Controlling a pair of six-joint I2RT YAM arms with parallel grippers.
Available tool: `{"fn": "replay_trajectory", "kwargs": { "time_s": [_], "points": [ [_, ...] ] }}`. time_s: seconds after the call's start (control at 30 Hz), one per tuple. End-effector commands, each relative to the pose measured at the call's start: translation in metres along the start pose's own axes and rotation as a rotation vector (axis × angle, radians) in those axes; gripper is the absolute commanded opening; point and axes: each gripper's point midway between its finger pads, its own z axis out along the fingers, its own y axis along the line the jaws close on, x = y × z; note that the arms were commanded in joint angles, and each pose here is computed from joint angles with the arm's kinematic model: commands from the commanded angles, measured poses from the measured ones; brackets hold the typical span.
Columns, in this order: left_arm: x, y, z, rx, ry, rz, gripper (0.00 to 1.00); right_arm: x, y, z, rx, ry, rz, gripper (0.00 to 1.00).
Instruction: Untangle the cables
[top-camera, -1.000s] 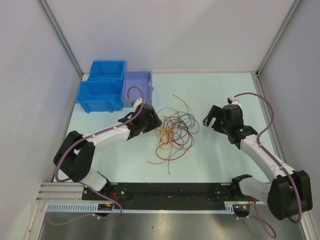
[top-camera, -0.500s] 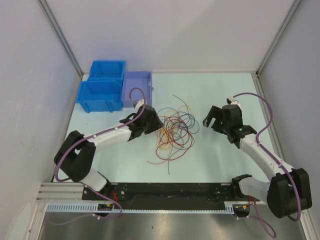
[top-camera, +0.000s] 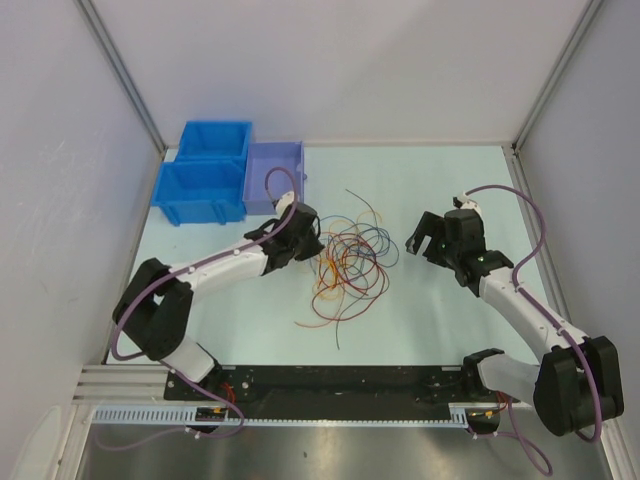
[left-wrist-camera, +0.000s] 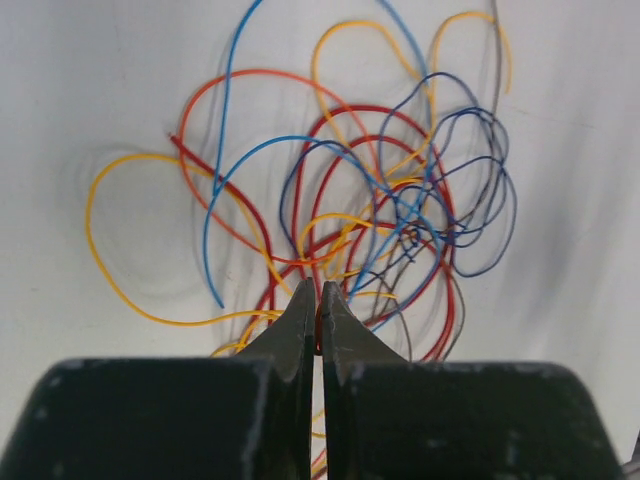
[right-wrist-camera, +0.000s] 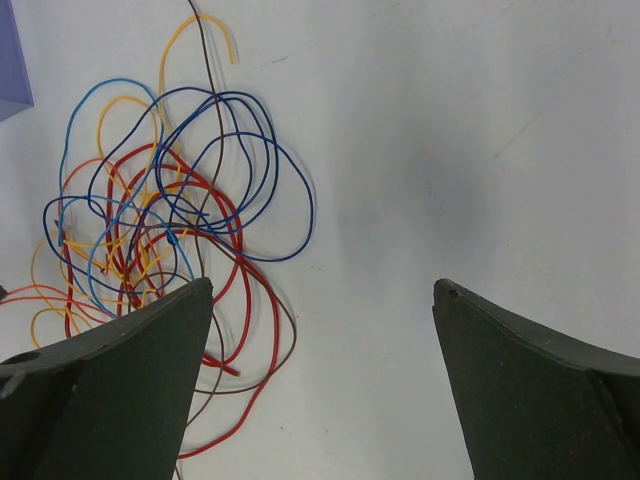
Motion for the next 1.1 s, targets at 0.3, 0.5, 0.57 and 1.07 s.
{"fn": "replay_trajectory", "kwargs": {
  "time_s": [0.3, 0.5, 0.57, 1.07],
  "points": [
    [-0.145, -0.165, -0.157, 0.401, -0.441, 0.267, 0.00, -0.020, 0.004, -0.007, -0.012, -0.062, -0.014, 0.96],
    [-0.212, -0.228, -0.310, 0.663, -0.672, 0.415, 0.00, -0.022, 0.002, -0.009, -0.003, -0.073, -0.018, 0.96],
    [-0.220, -0.234, -0.347, 0.735, -0.727, 0.439, 0.00, -0.025, 0.001, -0.010, -0.003, -0.082, -0.019, 0.96],
    [-0.088, -0.159, -0.185, 0.676, -0.359, 0.476, 0.00, -0.061, 0.054, -0.057, -0.297, -0.195, -0.073, 0.97]
  ]
}}
